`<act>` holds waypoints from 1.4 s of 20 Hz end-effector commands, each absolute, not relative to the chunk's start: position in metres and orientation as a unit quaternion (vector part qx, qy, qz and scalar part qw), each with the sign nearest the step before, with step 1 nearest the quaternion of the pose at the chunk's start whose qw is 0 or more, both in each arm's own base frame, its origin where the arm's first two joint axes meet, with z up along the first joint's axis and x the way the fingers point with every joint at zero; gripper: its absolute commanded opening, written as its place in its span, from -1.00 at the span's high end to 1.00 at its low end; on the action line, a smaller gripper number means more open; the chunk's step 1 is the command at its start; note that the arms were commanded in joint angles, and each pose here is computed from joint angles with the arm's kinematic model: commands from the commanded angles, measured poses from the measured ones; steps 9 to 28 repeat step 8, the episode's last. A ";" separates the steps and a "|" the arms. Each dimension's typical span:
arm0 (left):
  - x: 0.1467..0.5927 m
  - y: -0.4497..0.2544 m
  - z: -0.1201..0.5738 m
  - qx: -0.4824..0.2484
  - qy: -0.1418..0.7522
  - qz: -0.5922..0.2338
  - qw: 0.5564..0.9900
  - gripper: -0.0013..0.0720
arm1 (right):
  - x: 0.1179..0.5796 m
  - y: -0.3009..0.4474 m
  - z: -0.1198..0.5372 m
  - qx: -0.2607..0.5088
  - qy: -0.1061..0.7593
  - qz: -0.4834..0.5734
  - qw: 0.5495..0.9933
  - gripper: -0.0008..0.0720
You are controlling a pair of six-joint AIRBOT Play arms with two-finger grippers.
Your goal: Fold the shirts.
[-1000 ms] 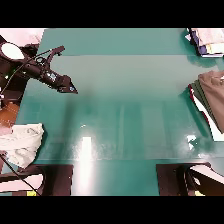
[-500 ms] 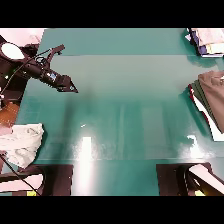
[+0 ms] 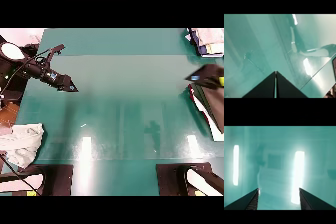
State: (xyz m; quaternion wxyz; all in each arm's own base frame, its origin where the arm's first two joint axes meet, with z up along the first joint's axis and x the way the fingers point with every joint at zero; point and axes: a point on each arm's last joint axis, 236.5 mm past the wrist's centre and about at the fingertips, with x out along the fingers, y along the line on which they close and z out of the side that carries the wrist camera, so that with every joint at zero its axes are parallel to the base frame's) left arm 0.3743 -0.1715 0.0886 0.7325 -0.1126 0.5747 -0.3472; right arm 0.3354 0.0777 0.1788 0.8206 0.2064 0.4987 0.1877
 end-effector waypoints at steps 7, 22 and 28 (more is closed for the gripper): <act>0.375 -0.171 0.089 -0.112 0.574 -0.347 0.733 0.84 | 0.317 0.207 0.199 0.133 0.457 0.332 0.815 0.93; 0.375 -0.171 0.089 -0.112 0.574 -0.347 0.733 0.84 | 0.316 0.207 0.199 0.133 0.458 0.332 0.814 0.93; 0.375 -0.171 0.089 -0.112 0.574 -0.347 0.733 0.84 | 0.316 0.207 0.199 0.133 0.458 0.332 0.814 0.93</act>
